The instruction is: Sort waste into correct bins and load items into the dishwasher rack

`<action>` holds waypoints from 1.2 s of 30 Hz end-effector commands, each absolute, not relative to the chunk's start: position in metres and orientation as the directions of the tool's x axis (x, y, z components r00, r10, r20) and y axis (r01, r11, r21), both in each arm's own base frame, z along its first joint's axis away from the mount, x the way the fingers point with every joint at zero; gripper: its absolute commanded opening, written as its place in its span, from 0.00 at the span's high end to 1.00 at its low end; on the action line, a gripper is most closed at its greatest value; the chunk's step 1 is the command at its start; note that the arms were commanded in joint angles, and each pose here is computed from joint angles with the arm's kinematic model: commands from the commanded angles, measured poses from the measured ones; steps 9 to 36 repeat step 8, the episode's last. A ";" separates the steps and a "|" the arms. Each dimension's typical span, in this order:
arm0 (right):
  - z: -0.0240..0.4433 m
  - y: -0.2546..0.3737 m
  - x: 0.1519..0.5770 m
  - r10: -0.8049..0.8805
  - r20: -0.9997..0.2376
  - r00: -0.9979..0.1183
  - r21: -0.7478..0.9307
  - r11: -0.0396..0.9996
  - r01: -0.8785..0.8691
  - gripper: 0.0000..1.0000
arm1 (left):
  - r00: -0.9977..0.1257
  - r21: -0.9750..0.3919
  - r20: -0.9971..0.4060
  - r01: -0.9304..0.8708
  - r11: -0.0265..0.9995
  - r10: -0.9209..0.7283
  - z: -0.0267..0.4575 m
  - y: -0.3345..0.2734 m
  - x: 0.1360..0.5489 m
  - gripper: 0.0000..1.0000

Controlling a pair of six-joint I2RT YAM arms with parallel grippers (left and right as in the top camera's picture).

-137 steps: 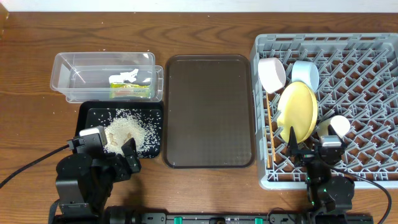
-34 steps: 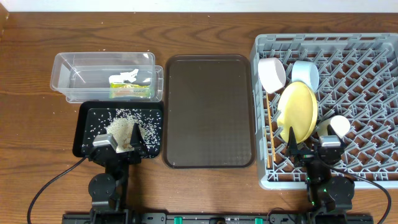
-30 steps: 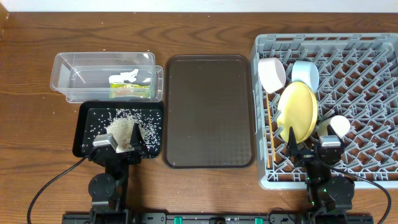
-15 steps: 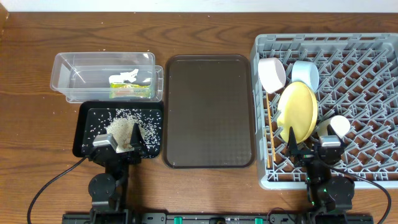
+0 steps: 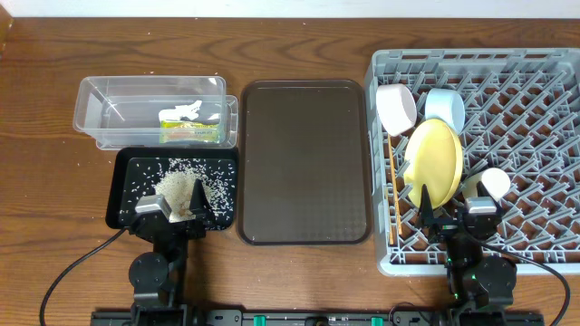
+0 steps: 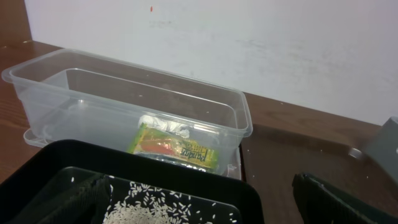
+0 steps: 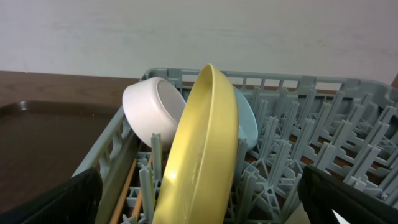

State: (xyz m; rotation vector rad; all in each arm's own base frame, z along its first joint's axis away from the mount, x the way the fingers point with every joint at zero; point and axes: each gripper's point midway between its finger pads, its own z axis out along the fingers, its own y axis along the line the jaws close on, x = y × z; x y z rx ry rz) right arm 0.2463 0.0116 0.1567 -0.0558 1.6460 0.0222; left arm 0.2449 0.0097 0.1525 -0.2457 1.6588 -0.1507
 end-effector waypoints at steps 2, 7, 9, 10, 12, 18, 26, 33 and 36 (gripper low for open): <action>0.156 0.009 0.246 -0.037 -0.996 -0.075 -0.034 0.999 -0.043 0.01 | -0.135 -0.236 -0.959 -0.096 0.967 -0.247 0.137 0.012 0.244 0.04; 0.156 0.009 0.246 -0.037 -0.996 -0.075 -0.034 0.998 -0.043 0.01 | -0.135 -0.236 -0.959 -0.096 0.967 -0.247 0.137 0.012 0.244 0.04; 0.156 0.009 0.246 -0.037 -0.996 -0.075 -0.034 0.999 -0.043 0.01 | -0.135 -0.235 -0.960 -0.096 0.967 -0.247 0.137 0.012 0.244 0.04; 0.156 0.009 0.246 -0.037 -0.996 -0.075 -0.034 0.999 -0.043 0.01 | -0.135 -0.235 -0.960 -0.096 0.967 -0.247 0.137 0.012 0.244 0.04; 0.156 0.009 0.246 -0.037 -0.996 -0.075 -0.034 0.999 -0.043 0.01 | -0.135 -0.235 -0.960 -0.096 0.967 -0.247 0.137 0.012 0.244 0.04; 0.156 0.009 0.246 -0.037 -0.996 -0.075 -0.034 0.999 -0.043 0.01 | -0.135 -0.235 -0.960 -0.096 0.967 -0.247 0.137 0.012 0.244 0.04; 0.156 0.009 0.246 -0.037 -0.996 -0.075 -0.034 0.999 -0.043 0.01 | -0.135 -0.235 -0.960 -0.096 0.967 -0.247 0.137 0.012 0.244 0.04; 0.156 0.009 0.246 -0.037 -0.996 -0.075 -0.034 0.999 -0.043 0.01 | -0.135 -0.235 -0.960 -0.096 0.967 -0.247 0.137 0.012 0.244 0.04; 0.156 0.009 0.246 -0.037 -0.996 -0.075 -0.034 0.999 -0.043 0.01 | -0.135 -0.235 -0.960 -0.096 0.967 -0.247 0.137 0.012 0.244 0.04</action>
